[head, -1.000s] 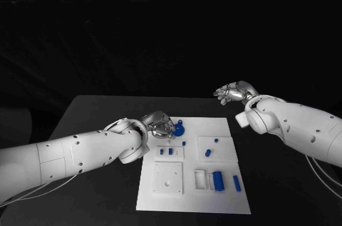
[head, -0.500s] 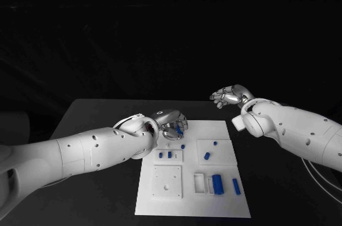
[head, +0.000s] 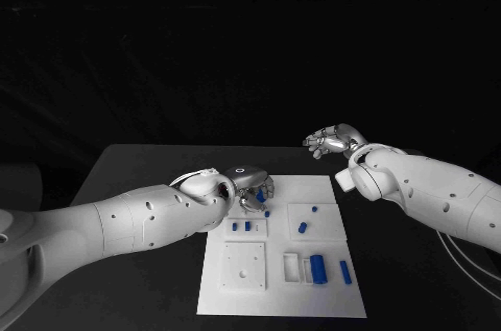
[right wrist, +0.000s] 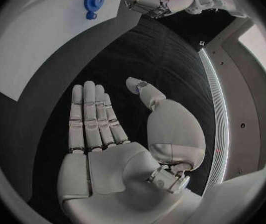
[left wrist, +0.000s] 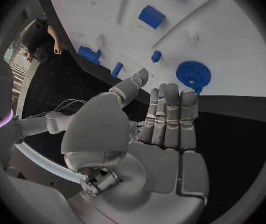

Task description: Assemble the parts on the task board

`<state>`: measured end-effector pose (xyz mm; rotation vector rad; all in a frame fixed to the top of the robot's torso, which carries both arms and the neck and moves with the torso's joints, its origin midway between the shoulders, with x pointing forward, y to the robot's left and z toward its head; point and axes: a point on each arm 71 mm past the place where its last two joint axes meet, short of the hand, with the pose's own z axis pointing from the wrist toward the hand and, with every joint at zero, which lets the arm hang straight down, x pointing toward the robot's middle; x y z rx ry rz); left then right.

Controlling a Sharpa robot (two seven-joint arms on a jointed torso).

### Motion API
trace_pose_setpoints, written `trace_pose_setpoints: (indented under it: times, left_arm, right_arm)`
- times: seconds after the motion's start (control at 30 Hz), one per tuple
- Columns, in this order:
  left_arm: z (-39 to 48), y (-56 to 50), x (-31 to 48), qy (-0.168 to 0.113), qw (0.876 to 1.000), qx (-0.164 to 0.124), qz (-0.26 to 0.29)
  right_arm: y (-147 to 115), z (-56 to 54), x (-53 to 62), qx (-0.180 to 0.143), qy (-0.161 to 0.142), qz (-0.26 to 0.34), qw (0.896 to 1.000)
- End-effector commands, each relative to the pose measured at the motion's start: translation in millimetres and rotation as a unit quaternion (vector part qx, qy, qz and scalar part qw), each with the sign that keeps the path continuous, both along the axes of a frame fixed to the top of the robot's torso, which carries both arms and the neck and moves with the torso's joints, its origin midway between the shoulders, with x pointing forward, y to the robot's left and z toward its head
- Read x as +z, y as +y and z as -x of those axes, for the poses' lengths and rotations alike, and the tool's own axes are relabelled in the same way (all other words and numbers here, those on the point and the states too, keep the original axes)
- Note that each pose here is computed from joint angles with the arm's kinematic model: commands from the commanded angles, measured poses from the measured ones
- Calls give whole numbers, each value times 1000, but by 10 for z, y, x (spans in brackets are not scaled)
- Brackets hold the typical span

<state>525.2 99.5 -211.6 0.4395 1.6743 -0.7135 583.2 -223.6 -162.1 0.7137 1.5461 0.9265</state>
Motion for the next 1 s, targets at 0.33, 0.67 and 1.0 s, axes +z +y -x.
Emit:
trace_pose_setpoints:
  times: [0.33,0.67,1.0]
  left_arm:
    - [-7,12,-113,17,1000,-10,-22]
    - [-9,0,-180,11,1000,-12,-17]
    - [-29,-39,-208,13,1000,-11,-23]
  right_arm:
    - [96,-2,-5,13,2,-4,1000]
    - [123,1,-1,15,1,-5,1000]
    - [129,1,-1,15,2,-5,1000]
